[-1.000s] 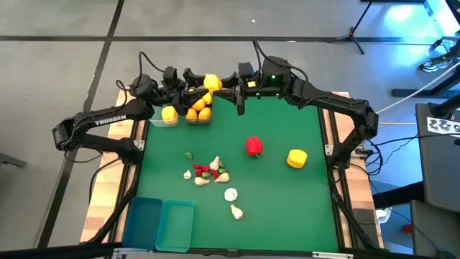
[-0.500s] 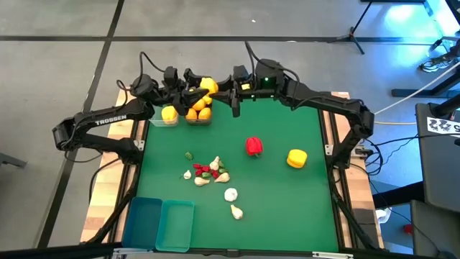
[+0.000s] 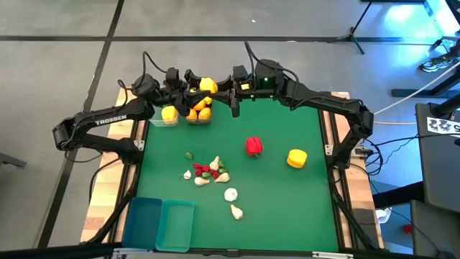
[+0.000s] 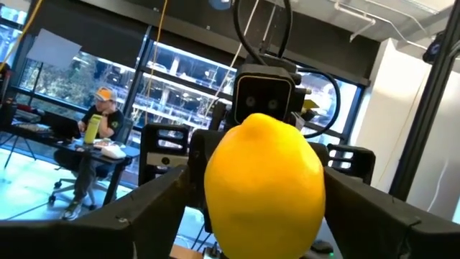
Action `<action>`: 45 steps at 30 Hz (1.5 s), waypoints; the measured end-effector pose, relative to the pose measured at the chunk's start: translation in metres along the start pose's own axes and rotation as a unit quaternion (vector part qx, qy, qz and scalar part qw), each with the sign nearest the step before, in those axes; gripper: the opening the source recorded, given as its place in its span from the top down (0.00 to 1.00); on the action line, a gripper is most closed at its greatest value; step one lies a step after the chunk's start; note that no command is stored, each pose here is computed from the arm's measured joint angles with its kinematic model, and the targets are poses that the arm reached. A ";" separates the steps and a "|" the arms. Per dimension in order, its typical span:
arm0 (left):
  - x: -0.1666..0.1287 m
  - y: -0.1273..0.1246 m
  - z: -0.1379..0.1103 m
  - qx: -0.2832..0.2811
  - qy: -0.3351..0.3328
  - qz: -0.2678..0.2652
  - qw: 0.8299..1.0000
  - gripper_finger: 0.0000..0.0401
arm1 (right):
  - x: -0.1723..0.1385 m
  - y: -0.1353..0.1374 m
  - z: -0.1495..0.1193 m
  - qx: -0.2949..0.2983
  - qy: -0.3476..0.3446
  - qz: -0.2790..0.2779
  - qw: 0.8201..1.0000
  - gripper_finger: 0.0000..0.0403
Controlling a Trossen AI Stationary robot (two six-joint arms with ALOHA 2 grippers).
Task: Sort produce into baskets
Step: Put the lemon into the black bin
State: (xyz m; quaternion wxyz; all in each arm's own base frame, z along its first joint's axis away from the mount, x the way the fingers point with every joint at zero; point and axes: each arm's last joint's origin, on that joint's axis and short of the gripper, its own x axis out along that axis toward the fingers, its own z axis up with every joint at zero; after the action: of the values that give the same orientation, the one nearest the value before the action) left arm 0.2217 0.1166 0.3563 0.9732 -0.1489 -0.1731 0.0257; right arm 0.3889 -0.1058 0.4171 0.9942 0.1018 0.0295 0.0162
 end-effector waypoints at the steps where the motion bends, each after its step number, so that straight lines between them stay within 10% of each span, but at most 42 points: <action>1: 0.000 0.000 0.000 0.002 0.001 0.000 1.000 0.27 | 0.000 0.000 0.000 0.000 0.000 0.000 1.000 0.64; 20: 0.000 0.000 0.000 0.009 0.001 0.000 1.000 0.54 | 0.000 0.000 -0.001 0.001 0.005 -0.002 1.000 0.62; 35: -0.011 0.027 0.001 0.014 0.030 0.095 0.995 0.49 | -0.005 -0.009 -0.031 -0.028 0.149 -0.092 0.984 0.26; 39: -0.023 0.049 -0.019 -0.001 0.117 0.233 0.965 0.50 | -0.009 -0.011 -0.040 -0.038 0.198 -0.123 0.972 0.26; 45: -0.046 0.076 -0.048 -0.004 0.232 0.431 0.872 0.50 | -0.011 -0.012 -0.044 -0.044 0.224 -0.141 0.963 0.28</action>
State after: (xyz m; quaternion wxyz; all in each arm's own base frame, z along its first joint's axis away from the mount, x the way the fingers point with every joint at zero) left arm 0.1952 0.1714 0.2756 0.8774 -0.2140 0.1384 0.4064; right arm 0.3755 -0.1094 0.3720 0.9579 0.0463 0.2647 -0.1006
